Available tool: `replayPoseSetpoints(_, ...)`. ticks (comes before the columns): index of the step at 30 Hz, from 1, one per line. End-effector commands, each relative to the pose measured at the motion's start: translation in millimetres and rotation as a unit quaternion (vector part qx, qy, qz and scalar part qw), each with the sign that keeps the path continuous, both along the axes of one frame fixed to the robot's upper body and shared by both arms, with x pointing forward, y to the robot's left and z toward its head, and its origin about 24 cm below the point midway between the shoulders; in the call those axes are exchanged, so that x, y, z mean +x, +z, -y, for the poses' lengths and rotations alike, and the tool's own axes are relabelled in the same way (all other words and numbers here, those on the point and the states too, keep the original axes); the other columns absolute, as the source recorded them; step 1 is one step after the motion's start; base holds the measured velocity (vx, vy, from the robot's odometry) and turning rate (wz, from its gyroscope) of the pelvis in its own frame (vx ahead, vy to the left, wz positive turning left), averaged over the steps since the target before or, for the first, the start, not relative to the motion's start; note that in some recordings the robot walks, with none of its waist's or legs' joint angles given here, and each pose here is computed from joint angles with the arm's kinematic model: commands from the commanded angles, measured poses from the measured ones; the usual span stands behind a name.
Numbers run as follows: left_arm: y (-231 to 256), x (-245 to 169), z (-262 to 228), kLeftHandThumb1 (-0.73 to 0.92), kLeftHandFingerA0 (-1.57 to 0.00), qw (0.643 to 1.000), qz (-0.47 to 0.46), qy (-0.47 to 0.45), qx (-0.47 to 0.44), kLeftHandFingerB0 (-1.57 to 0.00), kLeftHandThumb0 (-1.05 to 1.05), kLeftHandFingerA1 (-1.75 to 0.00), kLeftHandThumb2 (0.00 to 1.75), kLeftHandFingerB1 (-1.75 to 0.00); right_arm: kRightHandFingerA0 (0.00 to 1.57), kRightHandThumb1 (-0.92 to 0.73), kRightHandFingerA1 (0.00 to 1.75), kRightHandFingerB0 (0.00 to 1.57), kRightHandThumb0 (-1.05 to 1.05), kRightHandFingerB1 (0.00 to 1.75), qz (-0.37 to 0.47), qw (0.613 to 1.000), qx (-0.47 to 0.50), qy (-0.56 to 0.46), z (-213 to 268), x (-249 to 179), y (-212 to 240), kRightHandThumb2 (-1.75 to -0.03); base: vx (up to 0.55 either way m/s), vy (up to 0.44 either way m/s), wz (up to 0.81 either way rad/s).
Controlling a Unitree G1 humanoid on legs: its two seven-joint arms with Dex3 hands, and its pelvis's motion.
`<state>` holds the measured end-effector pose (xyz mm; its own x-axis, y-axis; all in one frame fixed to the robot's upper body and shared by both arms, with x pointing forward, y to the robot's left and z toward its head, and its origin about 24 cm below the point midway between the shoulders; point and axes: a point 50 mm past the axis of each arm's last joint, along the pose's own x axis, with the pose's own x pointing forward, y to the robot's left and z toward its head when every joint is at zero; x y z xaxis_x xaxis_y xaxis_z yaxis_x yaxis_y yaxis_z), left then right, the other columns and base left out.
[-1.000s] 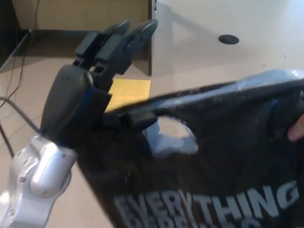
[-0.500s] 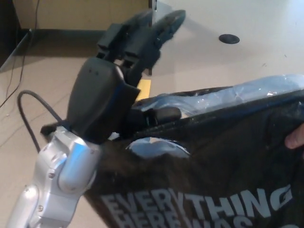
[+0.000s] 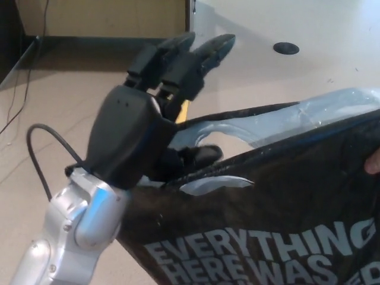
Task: A person is holding a plastic bag and the robot extends its left hand to grab the bag by hooking its thumb into the holes at the top and brings its hand down by its side. Then it extends its arm again to hand the plastic bag back to the person.
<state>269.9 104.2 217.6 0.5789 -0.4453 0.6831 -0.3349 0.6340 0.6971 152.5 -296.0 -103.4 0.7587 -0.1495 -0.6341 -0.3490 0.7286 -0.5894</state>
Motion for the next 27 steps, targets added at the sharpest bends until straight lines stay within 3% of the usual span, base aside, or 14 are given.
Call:
replayPoseSetpoints(1,19.9,4.9,-14.4,0.28,0.00,0.999,0.021,0.028,-0.007,0.00,-0.32,-0.49,0.86,-0.48,0.72,-0.69,0.70,0.63,-0.33,0.42,-0.008,1.000,-0.004,-0.008,3.1,-5.3,-1.5,-0.61,0.00,0.000,0.00)
replayPoseSetpoints(6,39.8,5.5,-24.0,0.30,-0.01,0.997,0.055,0.037,-0.026,0.00,-0.32,-0.49,0.87,-0.48,0.73,-0.69,0.75,0.65,-0.33,0.43,-0.007,1.000,-0.005,-0.004,2.9,-6.6,-1.6,-0.61,0.00,0.000,0.00)
replayPoseSetpoints(7,44.5,4.7,-26.6,0.38,-0.05,0.997,0.061,0.036,-0.031,0.00,-0.59,-0.42,0.76,-0.36,0.73,-0.69,0.72,0.62,-0.34,0.42,-0.008,1.000,-0.006,-0.003,3.0,-6.3,-1.5,-0.61,0.00,0.000,0.00)
replayPoseSetpoints(8,50.5,3.6,-29.8,0.38,-0.05,0.996,0.068,0.036,-0.038,0.00,-0.59,-0.42,0.76,-0.36,0.73,-0.69,0.72,0.62,-0.34,0.42,-0.009,1.000,-0.007,-0.002,3.1,-6.1,-1.4,-0.61,0.00,0.000,0.00)
replayPoseSetpoints(9,57.3,1.3,-33.1,0.34,-0.01,0.995,0.079,0.036,-0.045,0.00,-0.32,-0.50,0.90,-0.48,0.73,-0.69,0.71,0.63,-0.33,0.42,-0.009,1.000,-0.007,-0.002,3.4,-6.1,-1.3,-0.61,0.00,0.000,0.00)
replayPoseSetpoints(11,63.1,-2.1,-36.4,0.36,-0.01,0.994,0.093,0.030,-0.053,0.00,-0.31,-0.50,0.91,-0.47,0.70,-0.69,0.64,0.62,-0.32,0.42,-0.009,1.000,-0.006,-0.003,3.7,-6.4,-1.4,-0.61,0.00,0.000,0.00)
replayPoseSetpoints(21,55.0,-43.7,-29.4,0.29,-0.01,0.994,0.063,-0.037,-0.076,0.00,-0.33,-0.49,0.88,-0.47,0.73,-0.68,0.79,0.65,-0.33,0.43,-0.015,1.000,-0.005,-0.003,1.3,-9.9,-4.4,-0.60,0.00,0.000,0.00)
replayPoseSetpoints(22,52.2,-47.6,-27.7,0.48,-0.02,0.995,0.054,-0.041,-0.073,-0.08,-0.78,-0.35,0.75,-0.29,0.72,-0.69,0.69,0.64,-0.34,0.42,-0.017,1.000,-0.006,-0.003,1.3,-9.6,-4.6,-0.61,0.00,0.000,0.00)
replayPoseSetpoints(24,48.0,-53.9,-25.3,0.48,-0.02,0.996,0.039,-0.049,-0.068,-0.08,-0.78,-0.35,0.75,-0.29,0.72,-0.69,0.69,0.64,-0.34,0.42,-0.020,1.000,-0.008,-0.004,1.3,-9.0,-4.9,-0.61,0.00,0.000,0.00)
replayPoseSetpoints(25,43.0,-60.0,-22.9,0.43,-0.05,0.996,0.028,-0.059,-0.062,-0.08,-0.67,-0.40,0.79,-0.33,0.70,-0.69,0.68,0.63,-0.33,0.42,-0.020,1.000,-0.010,0.001,1.3,-8.7,-4.6,-0.61,0.00,0.000,0.00)
replayPoseSetpoints(27,39.8,-63.3,-21.7,0.44,0.00,0.995,0.018,-0.074,-0.062,-0.11,-0.69,-0.37,0.78,-0.32,0.70,-0.69,0.70,0.62,-0.32,0.42,-0.020,1.000,-0.010,0.001,1.4,-8.8,-4.7,-0.61,0.00,0.000,0.00)
